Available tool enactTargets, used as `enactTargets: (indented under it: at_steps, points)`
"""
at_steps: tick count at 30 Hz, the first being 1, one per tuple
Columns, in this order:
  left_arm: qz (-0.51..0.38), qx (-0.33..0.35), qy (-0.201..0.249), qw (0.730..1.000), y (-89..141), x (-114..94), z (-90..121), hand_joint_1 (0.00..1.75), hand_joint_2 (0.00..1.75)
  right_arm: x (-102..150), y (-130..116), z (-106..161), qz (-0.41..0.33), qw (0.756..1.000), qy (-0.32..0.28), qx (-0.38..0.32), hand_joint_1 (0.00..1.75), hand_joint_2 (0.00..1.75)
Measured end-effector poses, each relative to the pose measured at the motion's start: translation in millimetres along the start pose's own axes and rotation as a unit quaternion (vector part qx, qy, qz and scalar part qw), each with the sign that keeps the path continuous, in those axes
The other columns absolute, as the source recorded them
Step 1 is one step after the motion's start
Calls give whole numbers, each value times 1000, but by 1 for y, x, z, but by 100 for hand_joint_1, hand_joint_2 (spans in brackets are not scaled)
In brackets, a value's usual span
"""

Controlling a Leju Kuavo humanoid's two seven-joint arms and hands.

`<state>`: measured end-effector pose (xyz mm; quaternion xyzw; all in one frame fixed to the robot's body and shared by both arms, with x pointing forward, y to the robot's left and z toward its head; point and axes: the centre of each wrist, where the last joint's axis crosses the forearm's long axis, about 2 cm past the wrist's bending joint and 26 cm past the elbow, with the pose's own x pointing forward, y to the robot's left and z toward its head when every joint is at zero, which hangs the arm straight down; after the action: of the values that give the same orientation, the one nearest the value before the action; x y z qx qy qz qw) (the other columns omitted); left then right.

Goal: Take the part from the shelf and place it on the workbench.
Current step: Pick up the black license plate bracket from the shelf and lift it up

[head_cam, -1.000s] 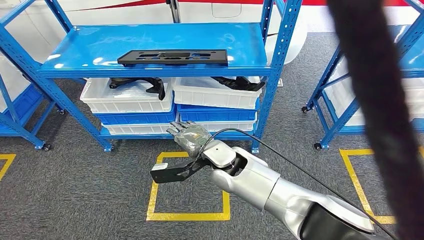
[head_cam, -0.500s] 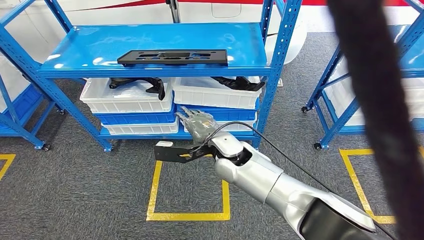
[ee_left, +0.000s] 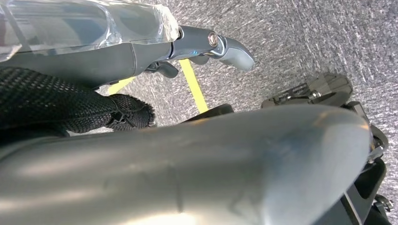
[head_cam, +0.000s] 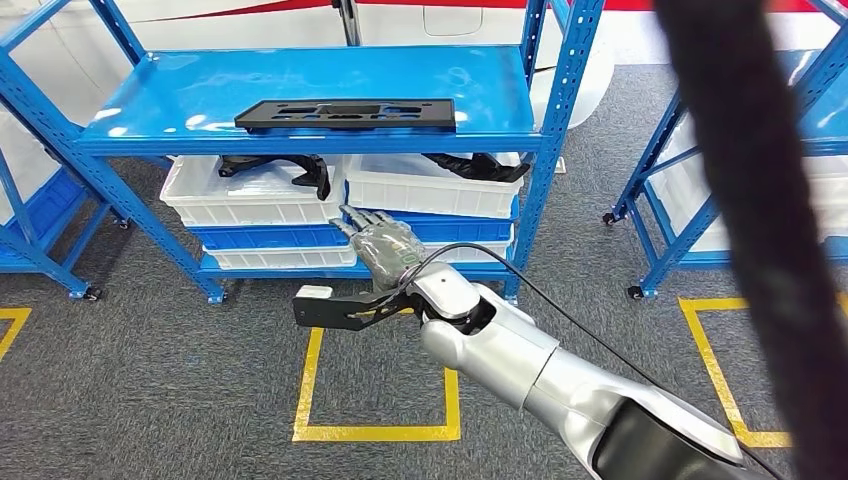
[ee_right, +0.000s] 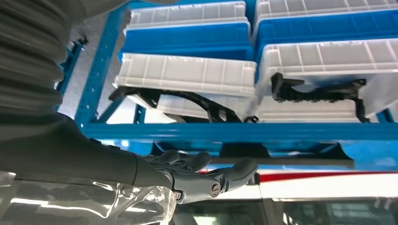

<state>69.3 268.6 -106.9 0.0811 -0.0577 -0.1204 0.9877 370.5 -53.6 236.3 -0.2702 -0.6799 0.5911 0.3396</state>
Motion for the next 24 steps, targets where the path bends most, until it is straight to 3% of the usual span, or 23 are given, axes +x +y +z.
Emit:
enactTargets:
  at_steps: [24]
  points:
    - [-10, 9, -5, 1000, -1, 3, 0, 0, 0, 20, -9, 2, -8, 999, -33, -21, 0, 175]
